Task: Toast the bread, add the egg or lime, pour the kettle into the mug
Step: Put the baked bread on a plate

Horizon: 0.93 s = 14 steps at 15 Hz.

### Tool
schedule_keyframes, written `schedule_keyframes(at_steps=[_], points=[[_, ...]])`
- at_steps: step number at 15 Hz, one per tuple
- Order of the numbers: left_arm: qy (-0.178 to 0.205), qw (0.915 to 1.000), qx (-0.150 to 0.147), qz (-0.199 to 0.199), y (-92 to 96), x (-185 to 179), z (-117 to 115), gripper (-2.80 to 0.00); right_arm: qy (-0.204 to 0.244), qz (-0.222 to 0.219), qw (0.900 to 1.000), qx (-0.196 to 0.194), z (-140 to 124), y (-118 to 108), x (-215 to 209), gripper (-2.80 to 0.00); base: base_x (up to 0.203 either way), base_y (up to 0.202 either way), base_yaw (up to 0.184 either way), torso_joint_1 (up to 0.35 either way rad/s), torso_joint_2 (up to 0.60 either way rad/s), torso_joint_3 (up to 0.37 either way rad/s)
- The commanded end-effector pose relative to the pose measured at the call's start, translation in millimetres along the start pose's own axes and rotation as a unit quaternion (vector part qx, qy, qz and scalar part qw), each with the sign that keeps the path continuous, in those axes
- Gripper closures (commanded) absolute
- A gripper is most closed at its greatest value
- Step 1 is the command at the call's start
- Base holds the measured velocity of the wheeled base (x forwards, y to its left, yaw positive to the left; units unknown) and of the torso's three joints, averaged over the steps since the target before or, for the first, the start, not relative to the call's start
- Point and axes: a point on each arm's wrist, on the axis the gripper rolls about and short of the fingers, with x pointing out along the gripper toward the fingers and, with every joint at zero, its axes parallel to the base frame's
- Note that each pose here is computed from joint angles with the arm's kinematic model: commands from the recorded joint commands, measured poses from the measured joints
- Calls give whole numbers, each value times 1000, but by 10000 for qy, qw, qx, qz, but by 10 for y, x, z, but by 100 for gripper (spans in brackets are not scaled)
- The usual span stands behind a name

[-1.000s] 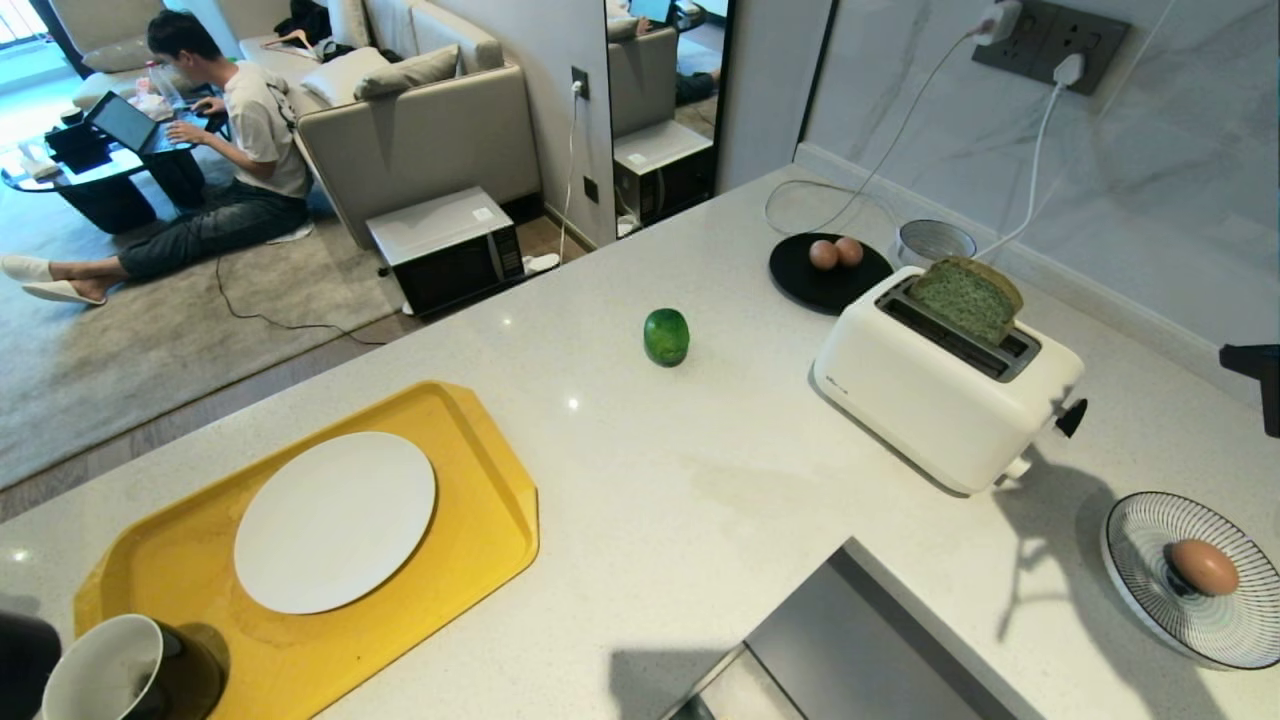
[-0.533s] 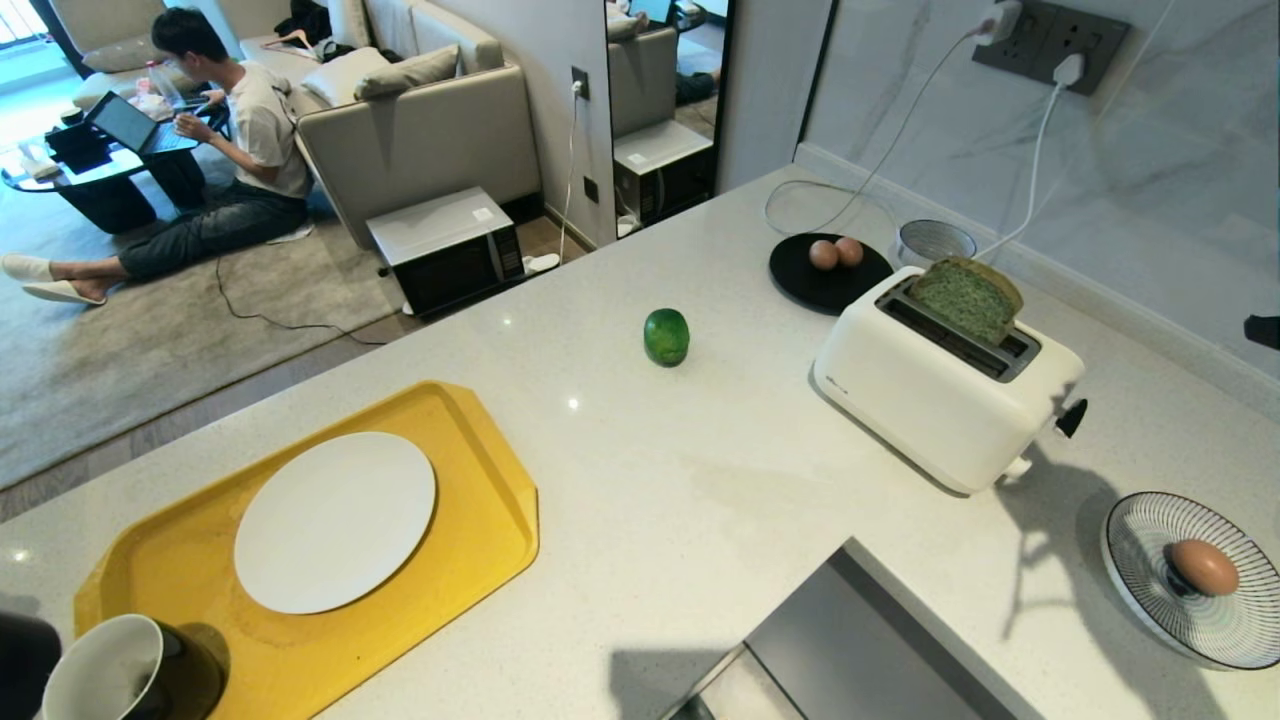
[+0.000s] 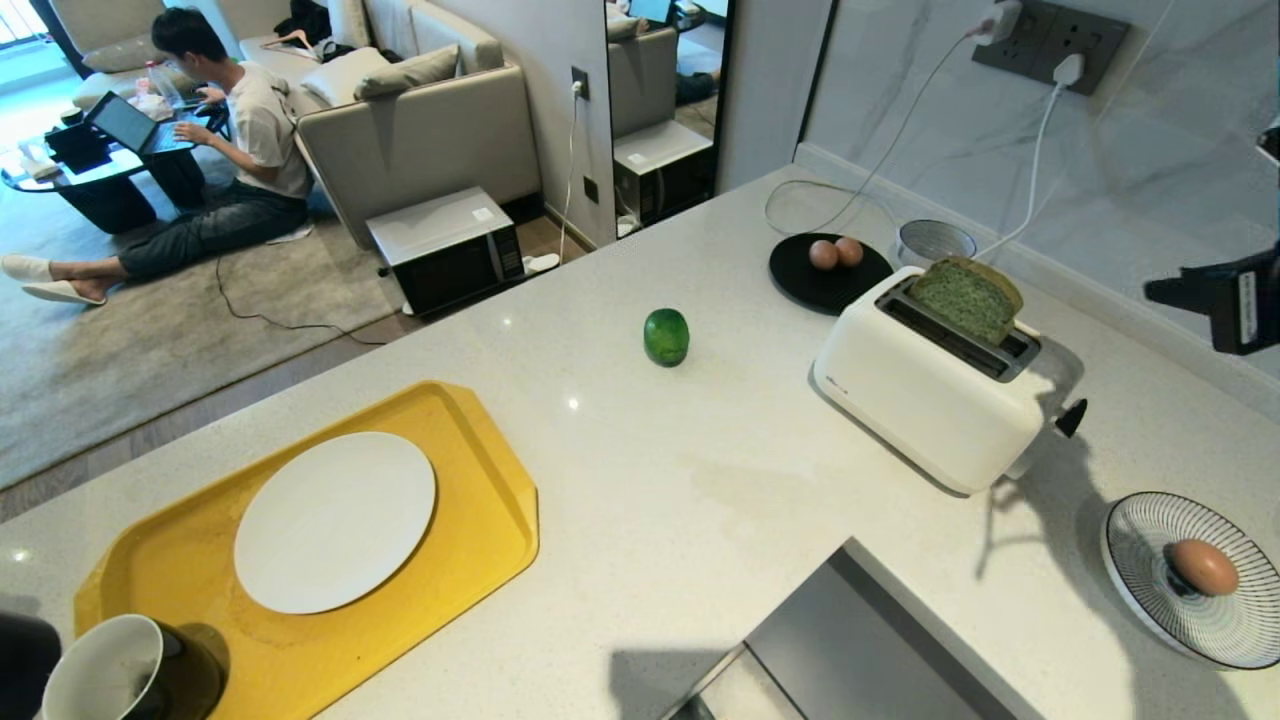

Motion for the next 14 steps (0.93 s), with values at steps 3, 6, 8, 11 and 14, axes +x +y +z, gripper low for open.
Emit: schedule_keyframes(at_steps=[3, 6, 8, 11, 14], points=[[0, 10000, 0, 3, 0, 1, -4, 0, 62, 869, 9961, -146, 159, 12, 438, -280, 0, 0, 0, 0, 0, 0], [0, 10000, 0, 8, 0, 1, -4, 0, 321, 1435, 9890, -127, 323, -18, 496, -280, 0, 0, 0, 0, 0, 0], [0, 10000, 0, 1, 0, 1, -4, 0, 514, 1742, 9833, -114, 316, -15, 723, -280, 0, 0, 0, 0, 0, 0], [0, 10000, 0, 1, 0, 1, -4, 0, 697, 1881, 9793, -280, 236, -7, 1060, -280, 0, 0, 0, 0, 0, 0], [0, 10000, 0, 6, 0, 1, -4, 0, 791, 1913, 9778, -332, 183, -7, 1281, -280, 0, 0, 0, 0, 0, 0]])
